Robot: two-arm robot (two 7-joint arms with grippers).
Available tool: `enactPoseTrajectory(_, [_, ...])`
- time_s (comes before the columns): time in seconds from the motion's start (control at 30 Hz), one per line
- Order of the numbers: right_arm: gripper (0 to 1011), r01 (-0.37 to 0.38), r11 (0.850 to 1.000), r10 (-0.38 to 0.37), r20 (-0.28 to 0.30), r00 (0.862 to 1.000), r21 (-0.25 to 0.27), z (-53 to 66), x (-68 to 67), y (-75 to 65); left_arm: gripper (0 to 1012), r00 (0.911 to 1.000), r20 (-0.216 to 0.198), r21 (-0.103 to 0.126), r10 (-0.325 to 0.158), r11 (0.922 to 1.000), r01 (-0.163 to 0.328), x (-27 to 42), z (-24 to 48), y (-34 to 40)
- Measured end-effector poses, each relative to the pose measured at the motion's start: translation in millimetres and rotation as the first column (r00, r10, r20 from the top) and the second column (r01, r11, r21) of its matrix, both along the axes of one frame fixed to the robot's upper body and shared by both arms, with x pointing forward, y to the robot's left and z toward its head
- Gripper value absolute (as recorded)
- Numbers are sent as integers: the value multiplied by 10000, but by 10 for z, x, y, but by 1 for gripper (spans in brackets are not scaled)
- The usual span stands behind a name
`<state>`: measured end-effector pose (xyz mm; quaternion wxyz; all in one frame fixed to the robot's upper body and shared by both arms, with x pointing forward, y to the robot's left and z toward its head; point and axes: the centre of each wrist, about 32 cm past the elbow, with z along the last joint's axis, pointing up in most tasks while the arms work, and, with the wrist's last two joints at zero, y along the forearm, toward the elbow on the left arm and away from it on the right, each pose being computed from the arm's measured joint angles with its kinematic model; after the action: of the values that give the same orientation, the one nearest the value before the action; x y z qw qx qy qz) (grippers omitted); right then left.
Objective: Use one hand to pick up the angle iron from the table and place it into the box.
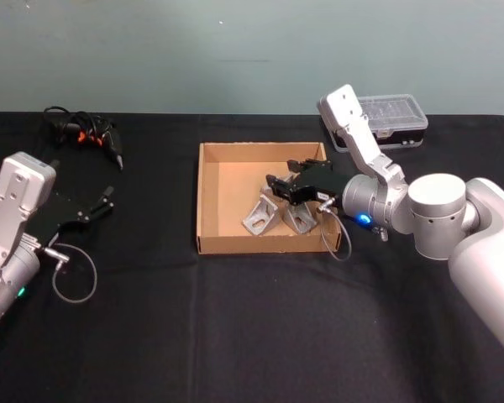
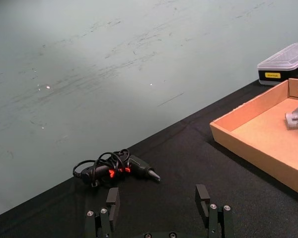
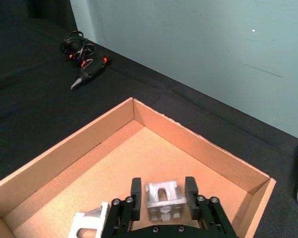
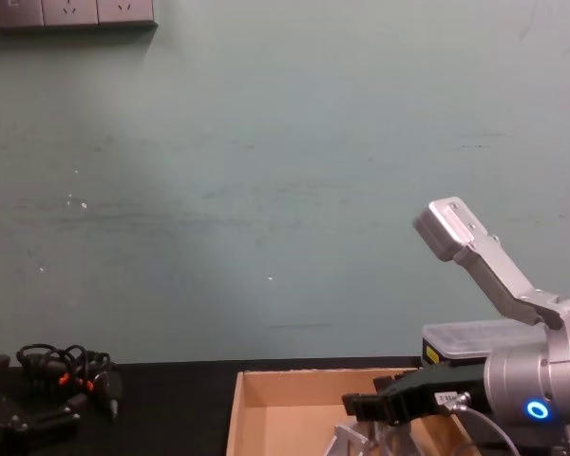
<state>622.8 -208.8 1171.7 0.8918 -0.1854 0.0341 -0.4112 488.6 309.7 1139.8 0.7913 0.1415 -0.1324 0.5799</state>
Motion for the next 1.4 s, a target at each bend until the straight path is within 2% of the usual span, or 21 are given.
enactPoseTrajectory(0.07, [568, -46, 10000, 46, 35, 10000, -51, -4, 0, 3, 1000, 10000, 0, 0, 0, 10000, 0, 0, 0, 0])
enactPoseTrajectory(0.17, [689, -73, 9999, 74, 114, 9999, -83, -3, -4, 5, 1000, 10000, 1, 0, 0, 10000, 0, 0, 0, 0])
enactPoseTrajectory(0.2, [689, -93, 9999, 95, 200, 9998, -79, 4, -10, 8, 1000, 10000, 1, 0, 0, 10000, 0, 0, 0, 0])
enactPoseTrajectory(0.23, [743, -108, 9999, 110, 248, 9996, -73, 9, -15, 11, 1000, 10000, 1, -1, 0, 10000, 0, 0, 0, 0])
enactPoseTrajectory(0.57, [997, -74, 9999, 63, 999, 9950, 112, 68, -124, -16, 1000, 10000, 1, 0, 0, 10000, 0, 0, 0, 0])
enactPoseTrajectory(0.73, [1002, -66, 9999, 47, 1441, 9896, 129, 87, -226, -46, 1000, 10000, 0, 0, 0, 10000, 0, 0, 0, 0])
enactPoseTrajectory(0.8, [1002, -8, 9998, -29, 1831, 9831, 202, 99, -313, -91, 1000, 10000, 1, 0, 0, 10000, 0, 0, 0, 0])
enactPoseTrajectory(0.9, [1002, 59, 9996, -114, 2118, 9772, 267, 102, -381, -130, 1000, 10000, 1, -1, 0, 10000, 0, 0, 0, 0])
enactPoseTrajectory(1.03, [1000, 252, 9992, -328, 2741, 9612, 310, 98, -519, -216, 1000, 10000, 1, 0, 0, 10000, 0, 0, 0, 0])
enactPoseTrajectory(1.07, [1002, 252, 9992, -328, 2741, 9612, 310, 98, -519, -216, 1000, 10000, 1, 0, 0, 10000, 0, 0, 0, 0])
enactPoseTrajectory(1.13, [1002, 384, 9989, -450, 3182, 9470, 268, 85, -619, -283, 1000, 10000, 2, 0, 0, 10000, 0, 0, 0, 0])
enactPoseTrajectory(1.23, [1000, 515, 9984, -565, 3537, 9336, 233, 64, -716, -342, 1000, 10000, 1, 0, 0, 10000, 0, 0, 0, 0])
enactPoseTrajectory(1.4, [1000, 650, 9978, -652, 3883, 9192, 136, 8, -841, -409, 1000, 10000, 1, -1, 0, 10000, 0, 0, 0, 0])
